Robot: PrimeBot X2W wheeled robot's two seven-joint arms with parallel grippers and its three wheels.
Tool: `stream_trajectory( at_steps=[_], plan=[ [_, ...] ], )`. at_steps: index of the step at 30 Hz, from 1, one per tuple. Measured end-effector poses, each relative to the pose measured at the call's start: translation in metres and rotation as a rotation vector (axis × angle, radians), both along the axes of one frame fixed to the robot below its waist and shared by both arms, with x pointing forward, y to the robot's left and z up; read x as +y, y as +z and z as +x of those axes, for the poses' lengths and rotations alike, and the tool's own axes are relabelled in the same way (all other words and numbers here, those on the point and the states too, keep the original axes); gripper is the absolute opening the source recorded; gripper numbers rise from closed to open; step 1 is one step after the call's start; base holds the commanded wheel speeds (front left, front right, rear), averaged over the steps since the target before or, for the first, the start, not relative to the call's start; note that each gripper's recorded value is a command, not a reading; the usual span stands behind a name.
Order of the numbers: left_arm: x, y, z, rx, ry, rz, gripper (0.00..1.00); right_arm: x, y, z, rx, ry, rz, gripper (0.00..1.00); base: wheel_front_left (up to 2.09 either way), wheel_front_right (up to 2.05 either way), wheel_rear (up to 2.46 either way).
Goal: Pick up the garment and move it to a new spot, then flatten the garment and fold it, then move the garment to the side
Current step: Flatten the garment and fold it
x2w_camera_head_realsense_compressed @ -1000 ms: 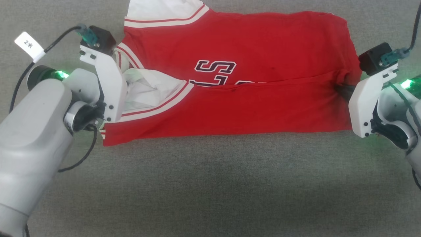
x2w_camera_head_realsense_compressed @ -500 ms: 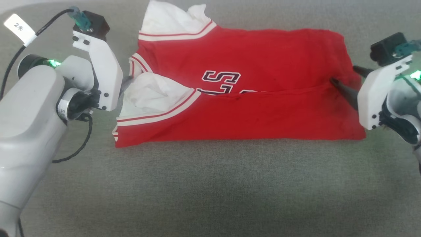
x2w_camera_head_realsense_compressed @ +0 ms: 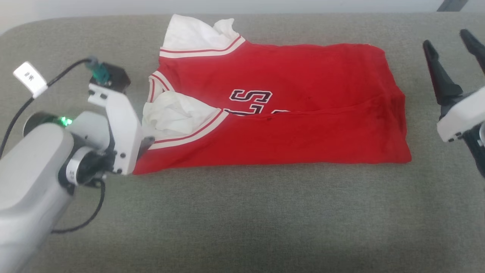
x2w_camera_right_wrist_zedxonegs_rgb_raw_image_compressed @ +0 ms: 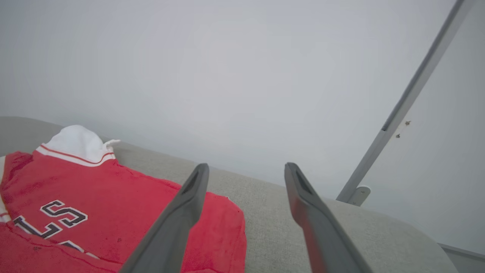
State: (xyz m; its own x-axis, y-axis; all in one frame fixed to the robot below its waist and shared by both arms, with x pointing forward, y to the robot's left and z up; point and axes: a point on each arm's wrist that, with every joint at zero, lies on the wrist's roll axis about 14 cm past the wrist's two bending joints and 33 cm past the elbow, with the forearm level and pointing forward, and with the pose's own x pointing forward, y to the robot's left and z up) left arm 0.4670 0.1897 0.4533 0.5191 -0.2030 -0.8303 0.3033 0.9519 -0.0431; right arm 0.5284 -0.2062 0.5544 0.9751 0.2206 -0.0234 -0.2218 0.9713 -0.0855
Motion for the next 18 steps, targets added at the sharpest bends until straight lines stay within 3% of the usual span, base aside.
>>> stream_trajectory(
  at_steps=[9,18],
  plan=[
    [0.009,-0.034,-0.019,0.109,0.055,0.005,1.0,-0.017,0.014,-0.03,-0.135,-0.132,0.037,1.0,0.0,0.0,0.0],
    [0.012,-0.071,-0.013,0.181,0.112,-0.03,1.0,-0.027,-0.016,-0.05,-0.038,-0.212,0.06,1.0,0.0,0.0,0.0]
  ],
)
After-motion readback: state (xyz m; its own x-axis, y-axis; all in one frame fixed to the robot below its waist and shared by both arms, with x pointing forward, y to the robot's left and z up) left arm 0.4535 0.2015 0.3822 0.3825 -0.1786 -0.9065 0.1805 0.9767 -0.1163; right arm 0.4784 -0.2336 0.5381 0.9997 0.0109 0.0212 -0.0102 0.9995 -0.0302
